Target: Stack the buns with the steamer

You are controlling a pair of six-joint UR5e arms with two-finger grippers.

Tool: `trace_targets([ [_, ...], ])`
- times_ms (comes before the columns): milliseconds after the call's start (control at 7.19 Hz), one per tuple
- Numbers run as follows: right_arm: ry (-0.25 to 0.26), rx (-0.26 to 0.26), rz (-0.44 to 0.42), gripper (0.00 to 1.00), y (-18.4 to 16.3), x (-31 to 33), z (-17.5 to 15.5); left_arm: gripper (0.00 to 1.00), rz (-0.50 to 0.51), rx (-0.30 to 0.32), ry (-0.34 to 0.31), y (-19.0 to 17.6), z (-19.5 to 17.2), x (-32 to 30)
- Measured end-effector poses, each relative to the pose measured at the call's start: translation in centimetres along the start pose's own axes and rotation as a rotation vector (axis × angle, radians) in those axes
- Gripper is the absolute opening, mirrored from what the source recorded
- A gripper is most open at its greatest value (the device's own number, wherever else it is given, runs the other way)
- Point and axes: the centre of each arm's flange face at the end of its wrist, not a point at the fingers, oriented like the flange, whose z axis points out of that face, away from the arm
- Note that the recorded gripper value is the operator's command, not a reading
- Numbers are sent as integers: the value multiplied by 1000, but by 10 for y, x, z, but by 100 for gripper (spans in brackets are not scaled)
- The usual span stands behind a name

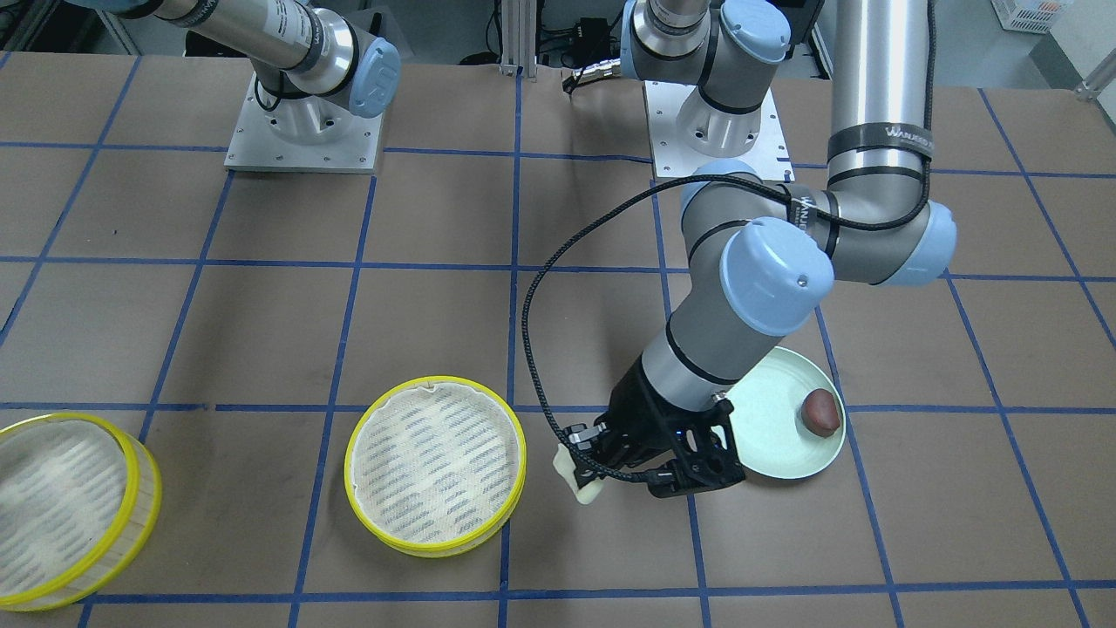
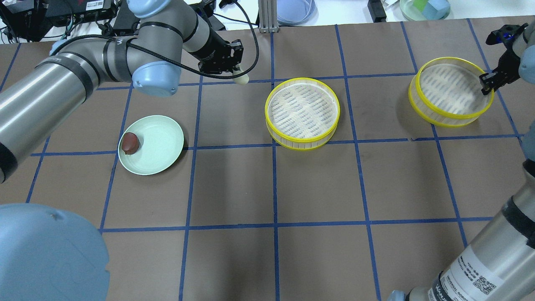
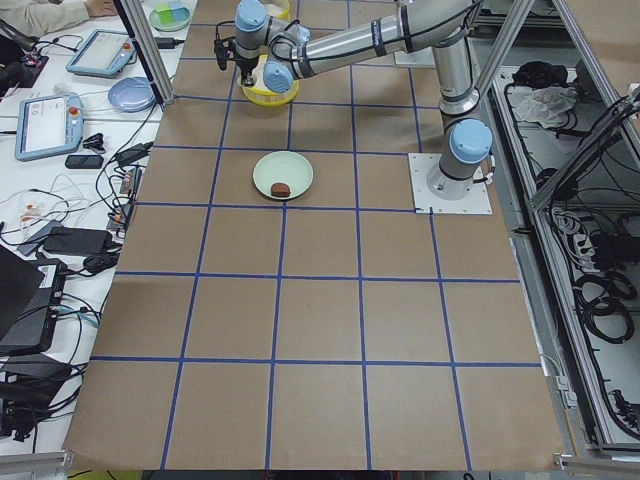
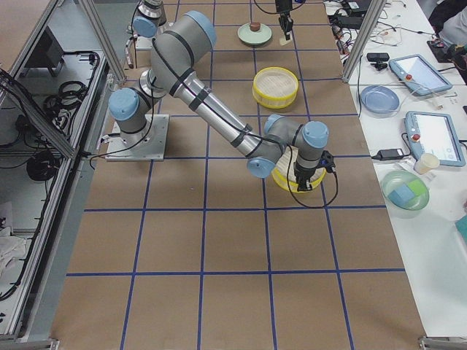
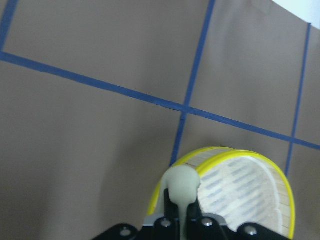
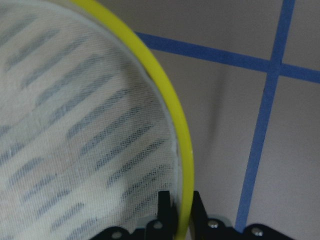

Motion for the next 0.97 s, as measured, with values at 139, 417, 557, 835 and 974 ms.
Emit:
trace_targets([
  [139,2,-2,-2,1,0,0,0,0,-9,-20,39,9,19,9],
  [417,11,-5,4,1,1,1,-4,35,-5,-60,46,31,66,10],
  [557,18,1,9,0,2,1,-12,96,-12,-69,45,41,82,11],
  [835,37,28,27,0,2,-1,-40,100,-86,-77,46,47,91,12],
  [974,47,40,39,0,3,-2,-53,100,-111,-76,47,47,90,13],
])
